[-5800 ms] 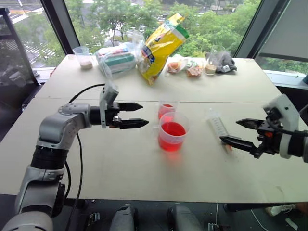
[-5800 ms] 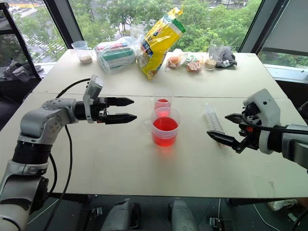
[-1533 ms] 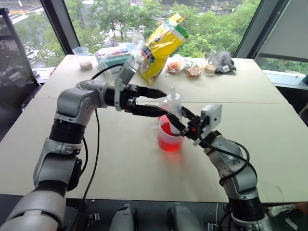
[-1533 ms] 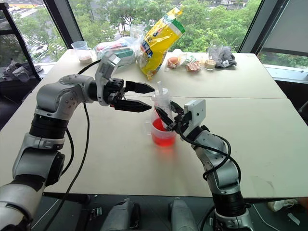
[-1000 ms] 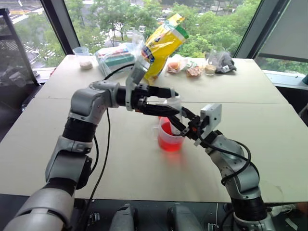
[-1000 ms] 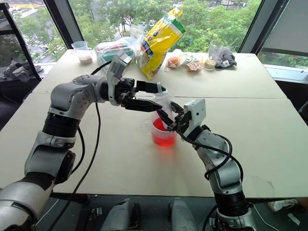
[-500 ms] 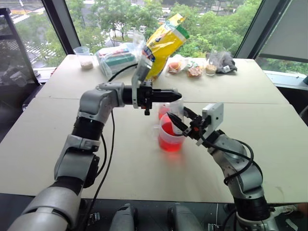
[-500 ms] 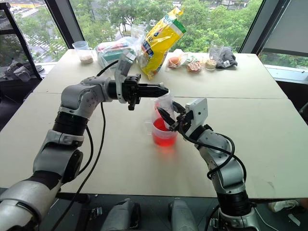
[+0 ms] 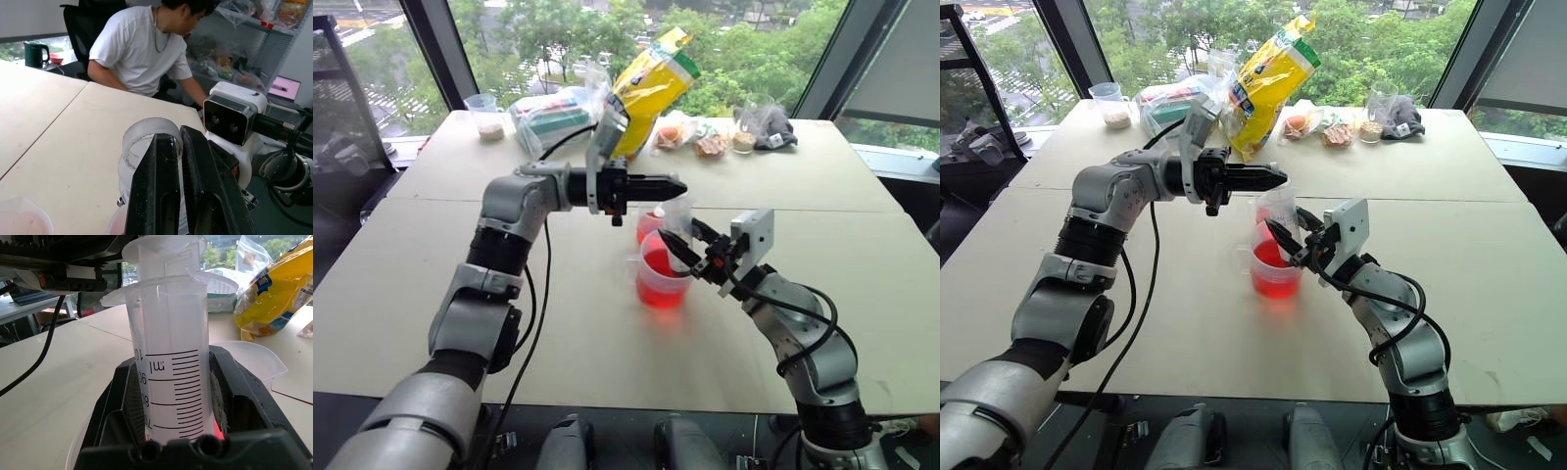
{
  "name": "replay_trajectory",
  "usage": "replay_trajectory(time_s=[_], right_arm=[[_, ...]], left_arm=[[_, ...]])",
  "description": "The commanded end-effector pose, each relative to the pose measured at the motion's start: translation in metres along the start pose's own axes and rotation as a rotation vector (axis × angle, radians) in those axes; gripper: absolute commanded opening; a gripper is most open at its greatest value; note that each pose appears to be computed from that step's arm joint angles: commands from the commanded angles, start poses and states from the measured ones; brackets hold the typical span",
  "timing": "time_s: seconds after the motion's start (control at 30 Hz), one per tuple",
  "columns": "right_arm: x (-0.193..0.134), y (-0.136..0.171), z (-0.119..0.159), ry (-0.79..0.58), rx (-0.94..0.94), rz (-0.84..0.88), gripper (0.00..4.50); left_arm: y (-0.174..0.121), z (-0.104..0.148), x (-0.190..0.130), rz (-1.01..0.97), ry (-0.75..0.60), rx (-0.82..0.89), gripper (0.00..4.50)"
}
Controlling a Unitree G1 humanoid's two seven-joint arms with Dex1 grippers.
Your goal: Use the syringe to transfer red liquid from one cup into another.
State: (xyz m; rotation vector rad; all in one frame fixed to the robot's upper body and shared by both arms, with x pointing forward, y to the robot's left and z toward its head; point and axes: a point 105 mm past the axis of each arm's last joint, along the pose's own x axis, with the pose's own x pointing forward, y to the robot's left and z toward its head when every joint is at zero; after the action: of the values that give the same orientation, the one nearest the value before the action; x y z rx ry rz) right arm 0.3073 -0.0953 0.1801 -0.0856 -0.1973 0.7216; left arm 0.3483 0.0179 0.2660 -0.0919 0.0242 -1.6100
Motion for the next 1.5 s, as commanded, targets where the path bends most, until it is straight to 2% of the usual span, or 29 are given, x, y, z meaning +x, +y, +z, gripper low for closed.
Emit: replay_trajectory(time_s=[0.03,0.33,0.6,0.7,0.93,1.4,1.5], right_arm=[[0.000,0.027,-0.013,0.050,0.031,0.121,1.41],[0.002,0.029,-0.012,0.046,0.032,0.127,1.41],[0.006,0.023,0.010,-0.018,0.004,0.111,1.41],[0.009,0.020,0.028,-0.065,-0.010,0.104,1.41],[0.013,0.014,0.061,-0.150,-0.012,0.093,1.41],[0.011,0.011,0.075,-0.199,0.061,0.094,1.41],[0.013,0.005,0.089,-0.234,0.061,0.094,1.41]], left_arm=[[-0.002,0.052,-0.009,0.050,-0.091,0.180,0.07],[-0.002,0.054,-0.009,0.051,-0.088,0.191,0.07],[-0.006,0.029,-0.006,0.012,-0.020,0.158,0.07],[-0.012,0.016,-0.006,-0.027,0.011,0.119,0.98],[-0.009,0.005,-0.013,0.013,0.045,0.128,4.30],[-0.001,0.014,-0.068,0.234,0.043,0.164,4.30],[0.003,0.013,-0.078,0.286,0.042,0.166,4.30]])
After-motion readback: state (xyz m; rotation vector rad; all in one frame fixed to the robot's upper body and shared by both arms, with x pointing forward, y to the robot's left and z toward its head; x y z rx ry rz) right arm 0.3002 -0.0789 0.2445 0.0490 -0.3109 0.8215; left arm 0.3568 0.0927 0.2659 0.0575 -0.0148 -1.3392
